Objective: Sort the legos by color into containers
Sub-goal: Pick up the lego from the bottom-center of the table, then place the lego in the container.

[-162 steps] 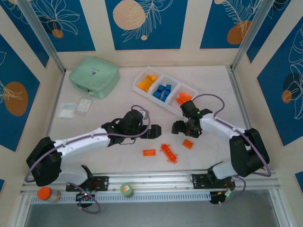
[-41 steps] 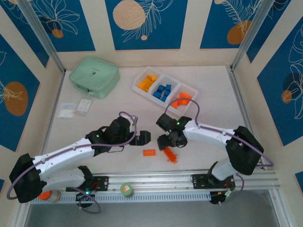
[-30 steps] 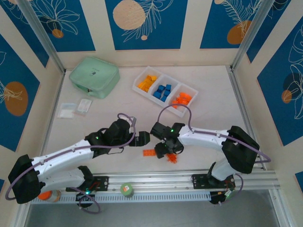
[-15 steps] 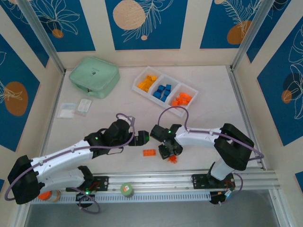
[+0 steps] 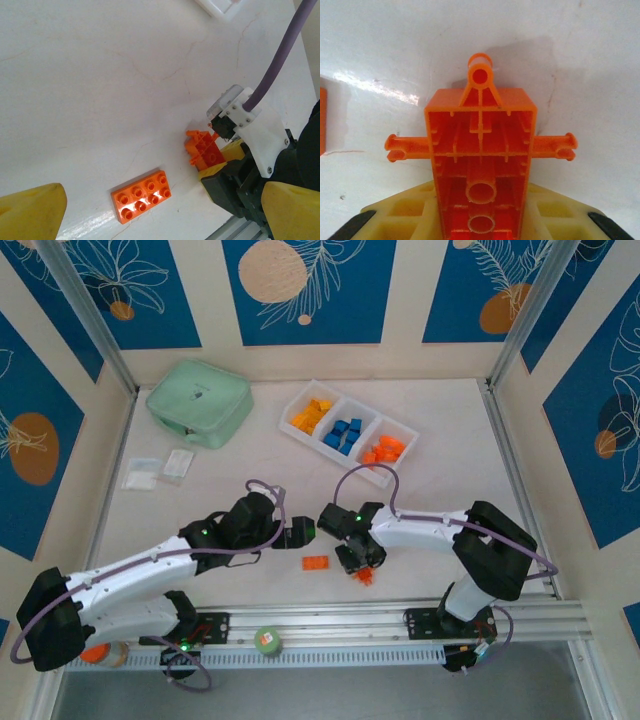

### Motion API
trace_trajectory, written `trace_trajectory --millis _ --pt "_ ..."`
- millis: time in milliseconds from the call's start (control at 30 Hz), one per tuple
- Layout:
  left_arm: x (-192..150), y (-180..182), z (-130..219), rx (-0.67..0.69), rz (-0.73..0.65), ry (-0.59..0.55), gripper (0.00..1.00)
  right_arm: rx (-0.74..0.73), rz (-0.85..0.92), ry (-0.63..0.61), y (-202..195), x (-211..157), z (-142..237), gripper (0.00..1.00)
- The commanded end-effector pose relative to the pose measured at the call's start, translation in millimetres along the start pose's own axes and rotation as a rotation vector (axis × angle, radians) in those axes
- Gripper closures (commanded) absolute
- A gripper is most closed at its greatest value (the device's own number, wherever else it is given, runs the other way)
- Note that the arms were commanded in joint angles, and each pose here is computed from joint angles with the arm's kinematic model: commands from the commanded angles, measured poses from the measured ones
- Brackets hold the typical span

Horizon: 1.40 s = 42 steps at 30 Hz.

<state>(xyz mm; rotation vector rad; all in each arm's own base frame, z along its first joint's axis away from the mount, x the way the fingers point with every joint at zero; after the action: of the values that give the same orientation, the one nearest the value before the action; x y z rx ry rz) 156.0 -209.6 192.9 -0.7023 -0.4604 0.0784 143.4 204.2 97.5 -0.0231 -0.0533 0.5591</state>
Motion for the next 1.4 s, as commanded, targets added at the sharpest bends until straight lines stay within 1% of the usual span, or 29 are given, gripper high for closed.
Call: trace_trajectory --millis 0,167,333,533,633,767,900,1000,1067,1133,1200,1233,1367 --pt "3.9 -5.3 3.6 0.011 -0.023 -0.020 0.01 0.021 -0.037 -0.044 -6.8 4.6 15.0 0.70" --pt "12.3 -13.7 9.0 0.011 -0.062 -0.047 0.01 0.073 -0.095 -0.127 -22.1 19.4 41.0 0.70" --pt "23.5 -23.7 11.8 0.014 -0.097 -0.063 0.01 0.126 -0.179 -0.221 -50.3 43.9 68.1 0.70" --pt "36.5 -30.6 7.2 0.002 -0.106 -0.059 0.01 0.104 -0.321 -0.373 -103.8 82.8 102.3 0.70" --pt "43.1 -31.6 1.8 -0.017 -0.089 -0.056 0.01 0.090 -0.381 -0.425 -130.8 105.5 111.4 0.69" --pt "50.9 -30.6 -7.5 -0.040 -0.061 -0.040 0.01 0.063 -0.444 -0.444 -166.5 135.3 110.2 0.69" --pt "60.3 -26.1 -13.3 -0.035 -0.034 -0.040 0.01 0.043 -0.522 -0.429 -203.5 163.1 100.6 0.69" --pt "67.5 -21.6 -16.1 -0.029 -0.015 -0.049 0.01 0.056 -0.541 -0.432 -217.6 181.7 91.2 0.69" --pt "71.3 -20.4 -17.7 -0.035 -0.001 -0.048 0.01 0.040 -0.552 -0.417 -223.6 190.7 85.7 0.68" --pt "74.2 -20.6 -18.4 -0.035 0.003 -0.050 0.01 0.022 -0.568 -0.406 -230.0 196.7 78.7 0.62" --pt "76.1 -22.2 -18.5 -0.036 0.001 -0.048 0.01 0.034 -0.577 -0.399 -235.3 201.4 75.9 0.51" --pt "76.9 -23.9 -18.1 -0.041 -0.002 -0.046 0.01 0.038 -0.580 -0.398 -236.6 202.2 77.4 0.48" --pt "78.6 -27.9 -16.1 -0.054 -0.013 -0.041 0.01 0.026 -0.570 -0.455 -231.4 195.1 99.2 0.36"
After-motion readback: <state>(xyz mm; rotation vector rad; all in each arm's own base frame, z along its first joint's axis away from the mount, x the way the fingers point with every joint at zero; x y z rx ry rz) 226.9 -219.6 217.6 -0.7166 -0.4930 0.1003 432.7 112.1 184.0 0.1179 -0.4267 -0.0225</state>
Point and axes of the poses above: each hand's point on the last joint's axis, 136 mm out from that joint toward the fingers, its own z axis back along the fingers, its own y axis along the line the jaws close on, x = y × z, the point moved 8 cm from there along z, back along the fingers, and after that the axes turned 10 degrees about z, right-handed, at the moved point
